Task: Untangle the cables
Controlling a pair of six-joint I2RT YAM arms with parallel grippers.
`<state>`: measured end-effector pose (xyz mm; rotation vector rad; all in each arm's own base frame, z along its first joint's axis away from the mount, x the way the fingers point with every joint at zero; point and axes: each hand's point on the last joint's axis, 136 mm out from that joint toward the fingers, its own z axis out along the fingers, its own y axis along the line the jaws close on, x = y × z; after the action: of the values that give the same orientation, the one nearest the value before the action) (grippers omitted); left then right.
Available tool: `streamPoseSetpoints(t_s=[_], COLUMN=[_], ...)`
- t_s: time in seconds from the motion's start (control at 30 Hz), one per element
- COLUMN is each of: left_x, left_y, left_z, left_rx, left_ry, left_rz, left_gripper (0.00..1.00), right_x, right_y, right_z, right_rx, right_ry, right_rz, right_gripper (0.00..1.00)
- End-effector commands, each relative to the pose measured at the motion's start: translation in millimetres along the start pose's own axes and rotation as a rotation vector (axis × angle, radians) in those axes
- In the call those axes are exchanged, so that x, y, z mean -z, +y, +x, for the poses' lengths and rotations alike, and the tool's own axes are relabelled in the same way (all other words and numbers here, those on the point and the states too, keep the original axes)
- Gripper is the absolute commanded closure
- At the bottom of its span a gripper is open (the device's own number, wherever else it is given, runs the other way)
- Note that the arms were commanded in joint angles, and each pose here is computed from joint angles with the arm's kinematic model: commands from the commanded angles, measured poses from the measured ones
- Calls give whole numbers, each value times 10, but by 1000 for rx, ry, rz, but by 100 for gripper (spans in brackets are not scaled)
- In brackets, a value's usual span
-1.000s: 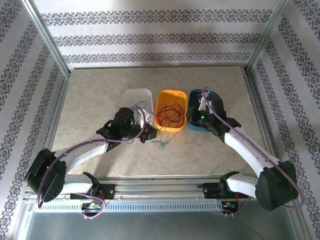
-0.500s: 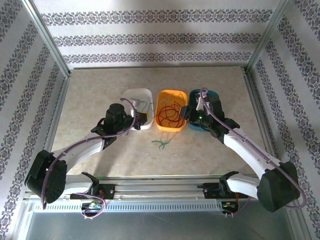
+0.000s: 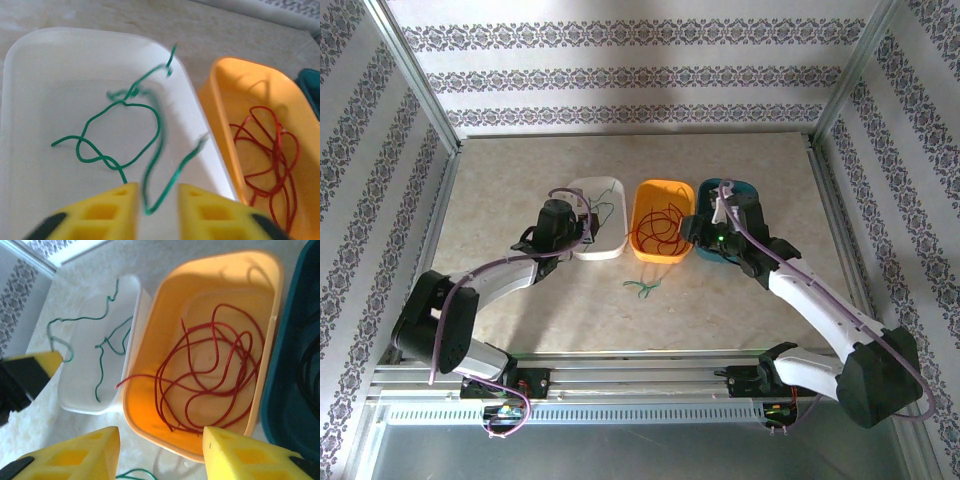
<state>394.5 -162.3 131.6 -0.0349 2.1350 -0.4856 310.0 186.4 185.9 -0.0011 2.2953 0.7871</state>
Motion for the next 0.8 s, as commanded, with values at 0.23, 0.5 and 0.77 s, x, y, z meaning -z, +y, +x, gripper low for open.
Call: streamPoseSetpoints(t_s=[0.23,0.5,0.77], left_x=[355,547,472], left_y=[-485,-724,-1091], left_z=[-178,886,1565], left_rx=[-181,-277,-366], left_ry=[12,335,584], left_rz=[190,302,465], left_gripper=[33,30,39], right_x=[-205,-269,-261], right_y=[290,90,-50], right_z=[702,698,676], right_rx=[175,145,92], right_ry=[257,249,252], right_rz=[-41,44,78], right_gripper=[53,53,53])
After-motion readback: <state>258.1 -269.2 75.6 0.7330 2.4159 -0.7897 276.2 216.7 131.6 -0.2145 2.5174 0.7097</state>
